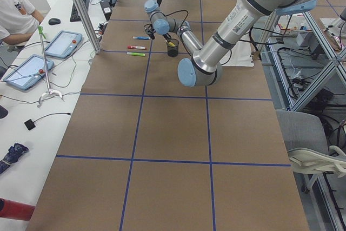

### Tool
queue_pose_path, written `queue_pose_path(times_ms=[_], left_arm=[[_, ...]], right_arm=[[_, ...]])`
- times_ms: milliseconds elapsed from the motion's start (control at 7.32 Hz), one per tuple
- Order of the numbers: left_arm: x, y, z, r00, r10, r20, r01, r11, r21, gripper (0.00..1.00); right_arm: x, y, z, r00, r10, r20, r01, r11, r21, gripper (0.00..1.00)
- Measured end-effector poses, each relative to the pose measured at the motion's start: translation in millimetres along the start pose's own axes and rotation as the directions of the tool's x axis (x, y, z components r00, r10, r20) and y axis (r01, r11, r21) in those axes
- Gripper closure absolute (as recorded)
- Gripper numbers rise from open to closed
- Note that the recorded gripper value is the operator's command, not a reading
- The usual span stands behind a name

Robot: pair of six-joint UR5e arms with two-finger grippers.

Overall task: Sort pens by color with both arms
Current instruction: 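Lift the yellow highlighter out and carry it farther from the robot, then set the yellow highlighter beside the green highlighter and open the left gripper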

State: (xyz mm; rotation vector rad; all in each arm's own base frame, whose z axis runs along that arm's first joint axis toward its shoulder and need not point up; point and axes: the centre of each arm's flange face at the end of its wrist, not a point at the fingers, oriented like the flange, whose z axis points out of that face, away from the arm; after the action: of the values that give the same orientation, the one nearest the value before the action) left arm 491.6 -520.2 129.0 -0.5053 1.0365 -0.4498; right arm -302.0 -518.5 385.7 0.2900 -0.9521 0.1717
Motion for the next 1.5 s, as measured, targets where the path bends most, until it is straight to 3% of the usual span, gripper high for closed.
queue_pose_path(times_ms=[273,410,547,683,820,956,1093,1230,1366,1503], left_arm=[[-2.8,-11.3,-74.3,0.994,0.025,-0.104,-0.017,0.997,0.076,1.00],[-2.4,-25.8,-99.0,0.989,0.030,-0.146,-0.005,0.986,0.168,1.00],[-0.7,-39.7,-110.7,0.983,0.050,-0.175,0.003,0.957,0.290,1.00],[0.9,-50.5,-112.7,0.979,0.095,-0.180,-0.010,0.906,0.424,1.00],[0.0,-56.3,-99.2,0.977,0.150,-0.151,-0.041,0.830,0.556,1.00],[-4.8,-54.7,-65.3,0.974,0.214,-0.078,-0.105,0.725,0.681,1.00],[-11.2,-48.4,-28.0,0.961,0.275,0.021,-0.189,0.602,0.776,1.00],[-17.2,-47.2,1.3,0.948,0.305,0.090,-0.239,0.497,0.834,1.00],[-22.4,-54.3,28.9,0.939,0.324,0.116,-0.253,0.419,0.872,1.00],[-25.3,-66.7,52.4,0.932,0.345,0.108,-0.237,0.358,0.903,1.00]], right_arm=[[-0.8,-0.3,-0.2,1.000,-0.001,0.001,0.001,1.000,0.001,0.01],[-1.8,-0.7,-1.0,1.000,-0.001,0.003,0.001,1.000,0.002,0.01],[-3.4,-1.2,-1.9,1.000,-0.003,0.006,0.003,1.000,0.004,0.01],[-5.5,-1.9,-3.0,1.000,-0.004,0.009,0.004,1.000,0.006,0.01],[-7.4,-2.3,-4.4,1.000,-0.005,0.012,0.005,1.000,0.009,0.01],[-9.2,-2.9,-6.2,1.000,-0.007,0.015,0.007,1.000,0.015,0.01],[-11.1,-4.1,-7.2,1.000,-0.009,0.015,0.009,1.000,0.024,0.01],[-12.6,-5.3,-7.6,1.000,-0.011,0.014,0.010,0.999,0.032,0.01],[-12.8,-6.0,-7.9,1.000,-0.010,0.012,0.010,0.999,0.038,0.01],[-12.7,-7.1,-8.4,1.000,-0.010,0.008,0.010,0.999,0.047,0.01]])
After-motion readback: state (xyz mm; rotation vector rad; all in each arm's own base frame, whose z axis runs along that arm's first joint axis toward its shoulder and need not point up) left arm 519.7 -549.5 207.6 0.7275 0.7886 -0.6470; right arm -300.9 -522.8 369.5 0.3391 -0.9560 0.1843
